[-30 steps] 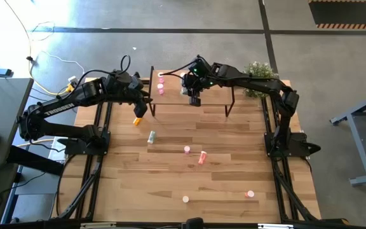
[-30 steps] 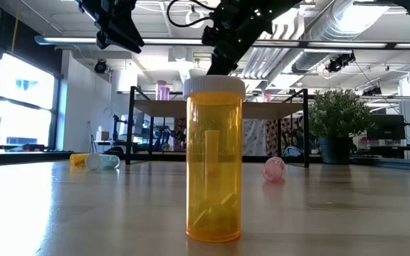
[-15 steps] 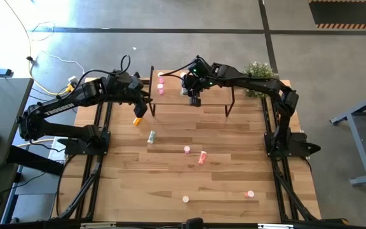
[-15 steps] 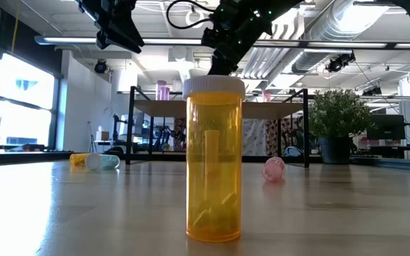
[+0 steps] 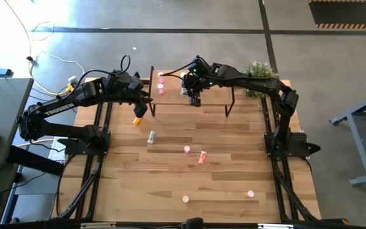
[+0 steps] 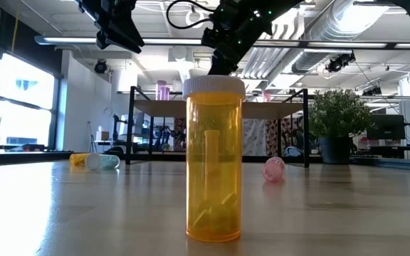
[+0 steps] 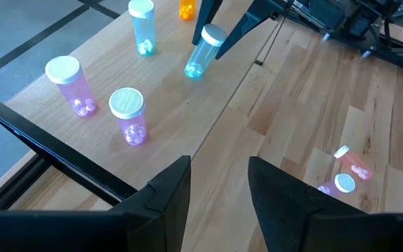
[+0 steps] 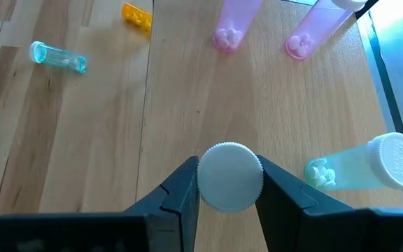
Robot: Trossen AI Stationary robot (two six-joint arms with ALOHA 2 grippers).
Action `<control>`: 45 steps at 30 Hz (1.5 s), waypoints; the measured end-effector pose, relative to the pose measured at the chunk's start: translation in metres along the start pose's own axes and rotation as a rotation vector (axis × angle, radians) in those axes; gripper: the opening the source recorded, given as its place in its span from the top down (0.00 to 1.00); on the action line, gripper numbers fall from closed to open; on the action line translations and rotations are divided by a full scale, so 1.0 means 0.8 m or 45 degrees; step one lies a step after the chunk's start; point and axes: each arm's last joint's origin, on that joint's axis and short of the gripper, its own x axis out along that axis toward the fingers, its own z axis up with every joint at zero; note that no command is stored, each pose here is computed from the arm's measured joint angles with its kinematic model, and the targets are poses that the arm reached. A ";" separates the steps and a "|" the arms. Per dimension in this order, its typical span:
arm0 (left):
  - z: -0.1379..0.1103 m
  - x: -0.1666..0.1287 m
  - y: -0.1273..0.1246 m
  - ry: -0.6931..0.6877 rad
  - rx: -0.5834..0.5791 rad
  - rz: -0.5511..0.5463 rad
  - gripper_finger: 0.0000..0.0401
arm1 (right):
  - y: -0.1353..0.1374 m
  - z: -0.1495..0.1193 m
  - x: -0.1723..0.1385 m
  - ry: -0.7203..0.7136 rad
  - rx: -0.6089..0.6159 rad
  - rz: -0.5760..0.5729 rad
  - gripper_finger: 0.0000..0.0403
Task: Pick and place medicine bottles onto shelf by color
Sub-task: Put the right blue pill bottle on the shelf aligned with the blue pill bottle
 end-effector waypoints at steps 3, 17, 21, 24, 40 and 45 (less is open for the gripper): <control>0.000 0.000 0.000 0.000 0.000 0.000 0.67 | 0.000 0.000 0.000 0.000 0.000 0.000 0.74; 0.000 0.000 0.000 0.000 0.000 0.000 0.67 | -0.003 0.002 0.000 -0.011 -0.005 -0.062 0.65; 0.000 0.000 0.000 0.000 0.000 0.000 0.67 | -0.003 0.003 0.000 -0.019 -0.003 -0.067 0.65; 0.000 0.000 0.000 0.000 0.000 0.000 0.67 | -0.005 0.004 0.000 -0.024 0.016 -0.094 0.65; 0.000 0.000 0.000 0.000 0.001 0.000 0.67 | -0.007 0.002 -0.001 0.017 0.054 -0.161 0.65; 0.000 0.000 0.000 0.001 0.001 0.000 0.67 | -0.007 0.002 -0.001 0.018 0.055 -0.161 0.65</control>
